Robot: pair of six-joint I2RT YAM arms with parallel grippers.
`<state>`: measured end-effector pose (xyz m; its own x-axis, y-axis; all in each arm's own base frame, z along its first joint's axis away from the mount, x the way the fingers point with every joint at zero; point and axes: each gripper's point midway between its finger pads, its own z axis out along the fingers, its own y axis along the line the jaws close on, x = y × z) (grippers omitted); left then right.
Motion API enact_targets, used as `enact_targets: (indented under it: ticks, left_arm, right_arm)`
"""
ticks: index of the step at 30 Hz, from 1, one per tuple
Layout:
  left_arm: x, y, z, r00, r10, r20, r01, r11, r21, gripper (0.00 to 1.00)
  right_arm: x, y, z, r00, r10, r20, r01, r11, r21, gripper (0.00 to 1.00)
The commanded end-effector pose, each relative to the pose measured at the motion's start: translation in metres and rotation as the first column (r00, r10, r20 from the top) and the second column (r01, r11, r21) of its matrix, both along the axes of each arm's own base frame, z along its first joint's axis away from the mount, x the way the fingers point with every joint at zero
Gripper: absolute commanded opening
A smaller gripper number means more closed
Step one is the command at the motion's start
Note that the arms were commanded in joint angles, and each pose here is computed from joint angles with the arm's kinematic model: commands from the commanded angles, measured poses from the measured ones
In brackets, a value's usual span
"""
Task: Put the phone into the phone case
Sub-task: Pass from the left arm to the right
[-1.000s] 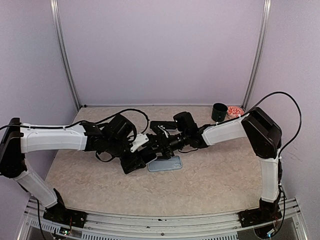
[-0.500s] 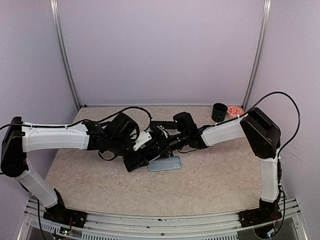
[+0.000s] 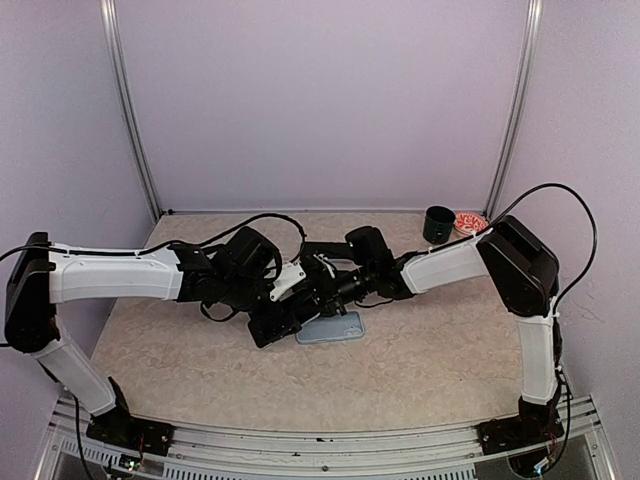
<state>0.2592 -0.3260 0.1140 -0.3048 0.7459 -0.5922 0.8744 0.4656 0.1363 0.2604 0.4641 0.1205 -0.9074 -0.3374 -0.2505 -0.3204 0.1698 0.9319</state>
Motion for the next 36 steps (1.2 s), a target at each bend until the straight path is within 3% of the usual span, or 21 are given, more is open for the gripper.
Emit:
enact_targets:
  ticks: [1, 8, 14, 24, 36]
  left_arm:
    - [0.017, -0.012, 0.033, 0.994, 0.039, 0.097, -0.028, 0.993, -0.111, 0.99]
    - [0.039, -0.004, 0.072, 0.986, 0.140, 0.089, -0.108, 0.948, -0.298, 0.99]
    - [0.066, 0.010, 0.122, 0.956, 0.294, 0.009, -0.245, 0.812, -0.530, 0.99]
    - [0.095, 0.004, 0.116, 0.893, 0.306, -0.329, -0.448, 0.674, -0.587, 0.99]
    - [0.095, 0.000, 0.144, 0.874, 0.294, -0.388, -0.487, 0.528, -0.696, 0.99]
  right_arm:
    - [0.010, -0.003, 0.022, 0.998, 0.010, 0.056, -0.014, 0.998, 0.064, 0.00]
    - [0.034, -0.030, 0.044, 0.991, -0.044, 0.123, 0.030, 0.993, 0.114, 0.00]
    - [0.056, -0.055, 0.055, 0.976, -0.100, 0.194, 0.073, 0.988, 0.140, 0.00]
    - [0.069, -0.081, 0.083, 0.934, -0.167, 0.316, 0.107, 0.974, 0.199, 0.00]
    - [0.066, -0.097, 0.120, 0.868, -0.260, 0.423, 0.131, 0.942, 0.310, 0.00]
